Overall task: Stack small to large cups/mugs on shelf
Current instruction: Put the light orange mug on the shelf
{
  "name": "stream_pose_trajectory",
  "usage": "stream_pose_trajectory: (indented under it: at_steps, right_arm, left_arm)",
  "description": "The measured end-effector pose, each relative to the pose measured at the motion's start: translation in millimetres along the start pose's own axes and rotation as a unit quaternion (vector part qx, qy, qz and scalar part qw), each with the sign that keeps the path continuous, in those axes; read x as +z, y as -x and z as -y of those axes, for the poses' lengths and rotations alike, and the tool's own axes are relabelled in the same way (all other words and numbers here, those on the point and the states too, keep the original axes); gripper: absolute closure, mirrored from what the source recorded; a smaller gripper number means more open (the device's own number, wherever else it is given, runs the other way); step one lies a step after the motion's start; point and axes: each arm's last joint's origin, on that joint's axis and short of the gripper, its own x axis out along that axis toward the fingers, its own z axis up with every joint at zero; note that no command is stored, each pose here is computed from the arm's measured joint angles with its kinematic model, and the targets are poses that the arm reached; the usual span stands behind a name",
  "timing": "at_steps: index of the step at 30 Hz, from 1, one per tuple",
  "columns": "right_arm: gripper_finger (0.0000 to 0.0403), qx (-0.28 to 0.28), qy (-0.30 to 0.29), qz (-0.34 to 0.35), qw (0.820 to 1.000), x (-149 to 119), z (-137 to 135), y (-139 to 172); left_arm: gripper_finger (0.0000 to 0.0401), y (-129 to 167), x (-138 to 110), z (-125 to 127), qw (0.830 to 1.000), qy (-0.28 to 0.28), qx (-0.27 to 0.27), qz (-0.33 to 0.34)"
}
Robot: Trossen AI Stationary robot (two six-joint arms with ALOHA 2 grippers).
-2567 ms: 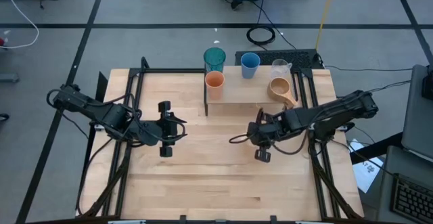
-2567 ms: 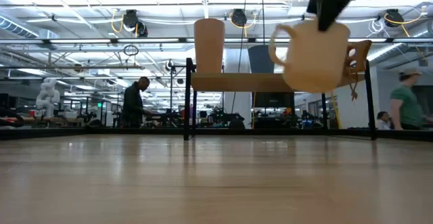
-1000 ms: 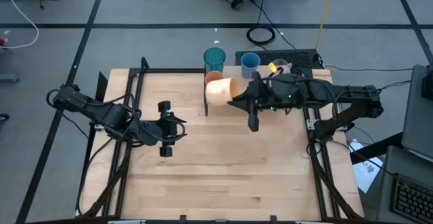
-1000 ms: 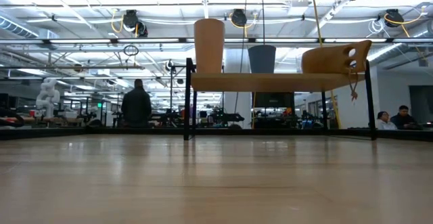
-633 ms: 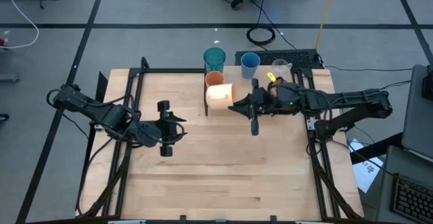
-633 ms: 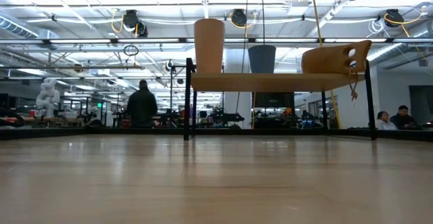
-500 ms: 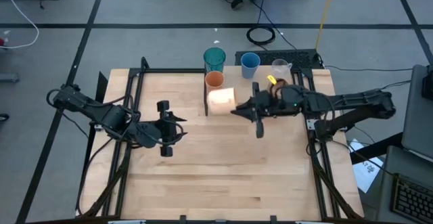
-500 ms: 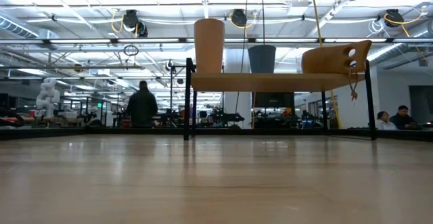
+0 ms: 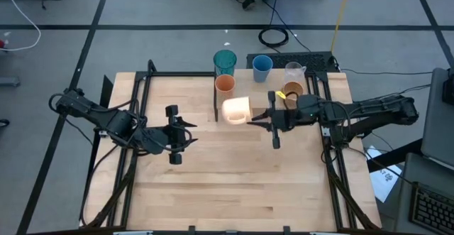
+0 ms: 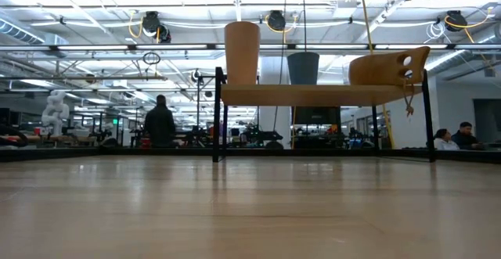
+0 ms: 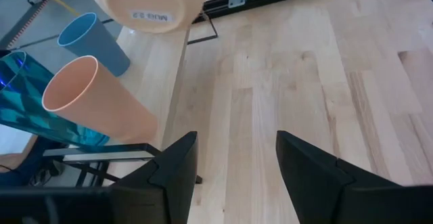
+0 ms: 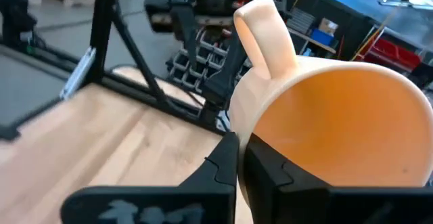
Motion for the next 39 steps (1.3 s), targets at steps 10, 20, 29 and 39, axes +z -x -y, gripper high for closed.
stream_pose_trajectory:
  at_steps: [10,20,29,39]
  right_arm:
    - [0.0399,0.020,0.067,-0.004,0.998,-3,-10,-1]
    - [0.0399,0.021,0.041,-0.004,0.999,-2,-11,-1]
    - [0.0399,0.018,-0.005,-0.006,1.000,-2,-11,-1]
    - [0.0399,-0.022,-0.087,-0.013,0.996,-3,-8,-1]
  left_arm:
    - [0.0199,0,0,0,1.000,0.001,0.000,0.000]
    - [0.0199,0,0,0,1.000,0.001,0.000,-0.001]
    - [0.0199,0,0,0,1.000,0.002,0.000,0.000]
    - [0.0199,0,0,0,1.000,0.005,0.000,0.000]
